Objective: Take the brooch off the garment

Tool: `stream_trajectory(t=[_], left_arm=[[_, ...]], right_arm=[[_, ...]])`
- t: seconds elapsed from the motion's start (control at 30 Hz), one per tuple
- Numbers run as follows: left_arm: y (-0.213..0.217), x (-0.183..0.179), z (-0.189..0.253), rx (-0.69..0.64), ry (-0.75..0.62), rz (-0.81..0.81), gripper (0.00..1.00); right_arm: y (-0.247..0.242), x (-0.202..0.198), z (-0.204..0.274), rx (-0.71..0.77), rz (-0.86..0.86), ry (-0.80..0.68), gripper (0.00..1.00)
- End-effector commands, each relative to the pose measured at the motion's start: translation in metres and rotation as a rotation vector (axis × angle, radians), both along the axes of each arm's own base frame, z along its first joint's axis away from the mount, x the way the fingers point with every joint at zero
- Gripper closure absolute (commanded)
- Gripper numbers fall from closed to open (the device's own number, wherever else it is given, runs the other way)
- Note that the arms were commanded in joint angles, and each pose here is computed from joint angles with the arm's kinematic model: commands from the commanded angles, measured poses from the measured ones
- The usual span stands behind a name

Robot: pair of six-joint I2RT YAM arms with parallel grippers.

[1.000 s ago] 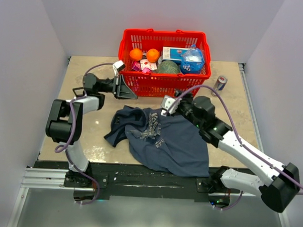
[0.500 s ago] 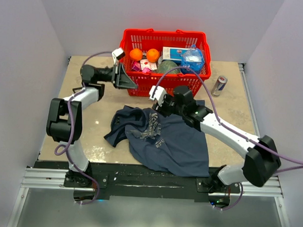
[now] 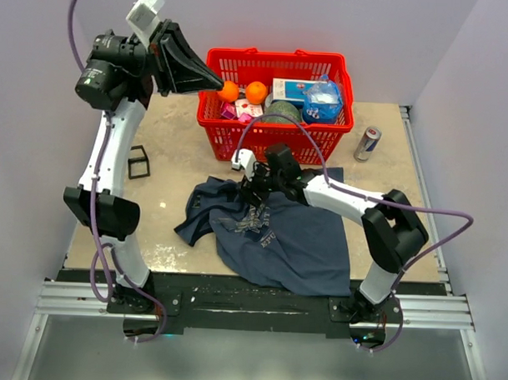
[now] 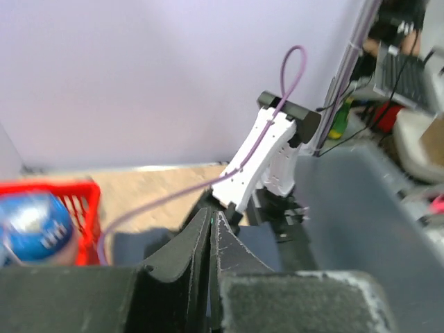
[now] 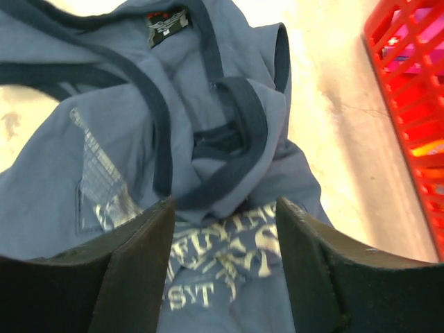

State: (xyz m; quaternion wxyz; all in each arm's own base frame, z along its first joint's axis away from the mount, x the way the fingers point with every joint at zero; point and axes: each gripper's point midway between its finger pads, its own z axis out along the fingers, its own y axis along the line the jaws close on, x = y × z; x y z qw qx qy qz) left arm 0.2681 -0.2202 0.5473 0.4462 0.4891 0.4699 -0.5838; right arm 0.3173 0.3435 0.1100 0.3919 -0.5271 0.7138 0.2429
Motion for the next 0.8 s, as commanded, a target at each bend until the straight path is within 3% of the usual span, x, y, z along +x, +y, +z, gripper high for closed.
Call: stream_trajectory(t=[0.0,0.1,0.2,0.3,0.33,0.43,0.5,0.53,0.57,0.63,0.7,0.73,0.77], left_arm=[[-0.002,-0.004,-0.024,0.065,-0.864,0.044,0.91],[0.008,-0.006,-0.016,0.072,-0.903,0.07,0.88],[0.021,0.009,-0.032,0.113,-0.766,0.105,0.87],[0.038,0.02,-0.041,0.149,-0.674,0.145,0.82],[0.044,0.022,-0.043,0.159,-0.662,0.164,0.8],[0.076,0.029,-0.051,0.195,-0.651,0.283,0.76],[0.104,0.041,-0.035,0.221,-0.726,0.379,0.76],[0.115,0.068,-0.039,0.228,-0.683,0.394,0.76],[0.118,0.055,-0.002,0.242,-0.941,0.405,0.76],[0.123,0.054,0.016,0.249,-1.09,0.408,0.76],[0.119,0.05,0.022,0.176,-1.129,0.396,0.76],[0.116,0.044,0.032,0.132,-0.901,0.395,0.72],[0.114,0.044,0.053,0.083,-1.003,0.411,0.66]], right_arm=[[0.026,0.008,0.015,0.071,-0.006,0.015,0.42],[0.033,0.01,0.01,0.064,-0.022,0.016,0.48],[0.043,0.007,-0.004,0.027,-0.017,0.001,0.5],[0.051,0.002,-0.007,0.013,0.014,0.002,0.69],[0.054,0.0,-0.005,0.027,0.014,0.018,0.84],[0.067,0.004,0.016,0.097,-0.007,0.047,1.0],[0.08,0.008,0.03,0.156,-0.012,0.07,1.0],[0.086,0.006,0.034,0.189,-0.037,0.127,1.0],[0.096,0.005,0.043,0.239,-0.021,0.156,1.0],[0.111,0.006,0.045,0.31,-0.078,0.281,1.0],[0.127,0.009,0.043,0.343,-0.112,0.322,1.0],[0.134,0.006,0.039,0.343,-0.124,0.339,1.0],[0.138,0.005,0.037,0.339,-0.13,0.345,1.0]])
